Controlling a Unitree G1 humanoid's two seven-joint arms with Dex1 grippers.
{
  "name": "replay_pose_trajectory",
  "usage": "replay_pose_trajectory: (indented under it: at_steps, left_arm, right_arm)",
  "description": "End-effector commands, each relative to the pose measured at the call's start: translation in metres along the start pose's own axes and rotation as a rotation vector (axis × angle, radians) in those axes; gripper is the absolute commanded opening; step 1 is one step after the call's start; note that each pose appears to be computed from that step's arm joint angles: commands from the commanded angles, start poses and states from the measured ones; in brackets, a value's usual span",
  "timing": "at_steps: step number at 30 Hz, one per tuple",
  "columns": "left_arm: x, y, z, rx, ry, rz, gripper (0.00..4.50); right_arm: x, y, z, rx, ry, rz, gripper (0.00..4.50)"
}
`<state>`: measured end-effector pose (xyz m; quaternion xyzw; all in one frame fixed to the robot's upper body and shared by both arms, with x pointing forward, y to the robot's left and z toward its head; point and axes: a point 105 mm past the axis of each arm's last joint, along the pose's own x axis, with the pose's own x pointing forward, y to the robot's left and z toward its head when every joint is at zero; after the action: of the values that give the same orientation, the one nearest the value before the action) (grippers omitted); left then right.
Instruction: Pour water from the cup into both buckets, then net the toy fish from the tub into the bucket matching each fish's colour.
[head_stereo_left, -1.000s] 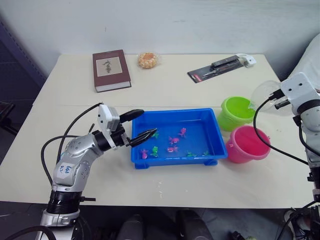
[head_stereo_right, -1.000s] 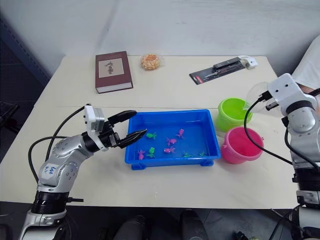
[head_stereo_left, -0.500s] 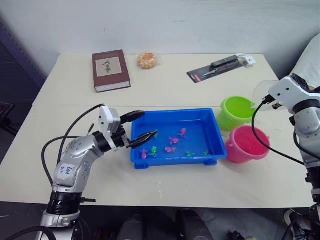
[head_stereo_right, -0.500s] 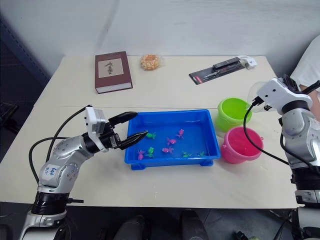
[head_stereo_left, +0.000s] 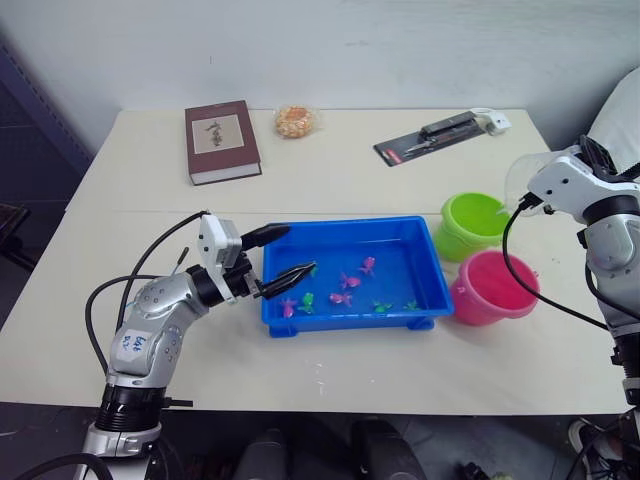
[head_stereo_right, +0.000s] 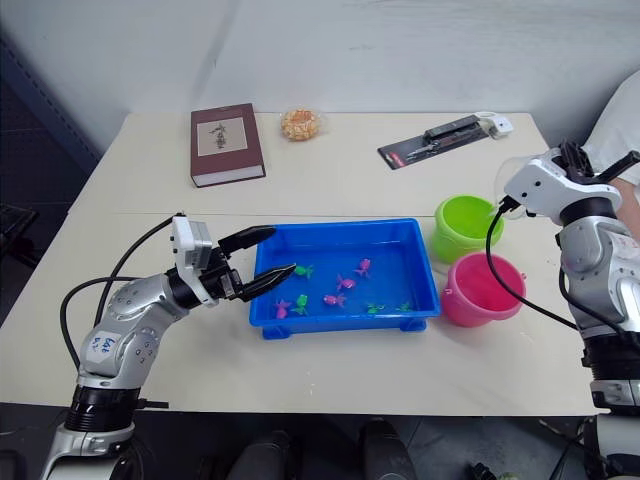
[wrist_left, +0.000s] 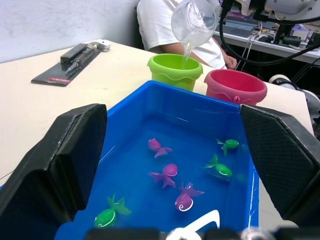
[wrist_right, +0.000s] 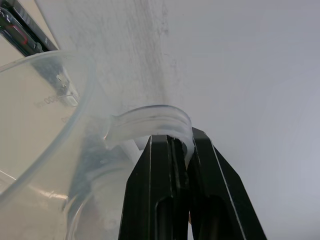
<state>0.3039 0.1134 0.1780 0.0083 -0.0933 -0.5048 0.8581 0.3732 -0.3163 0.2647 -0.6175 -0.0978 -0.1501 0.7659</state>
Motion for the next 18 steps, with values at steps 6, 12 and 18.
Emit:
replay_pose_trajectory:
  at_steps: [6, 12, 18]
  left_arm:
    - [0.000, -0.005, 0.011, 0.029, -0.045, -0.010, 4.50]
    - [0.000, -0.006, 0.011, 0.023, -0.044, -0.015, 4.50]
    - [0.001, -0.008, 0.012, 0.011, -0.050, -0.032, 4.50]
  right_arm:
    - [0.007, -0.015, 0.013, -0.056, -0.063, -0.063, 0.06]
    - [0.006, -0.014, 0.008, 0.013, -0.027, -0.071, 0.06]
    - [0.000, -0.021, -0.019, 0.522, 0.124, -0.070, 0.06]
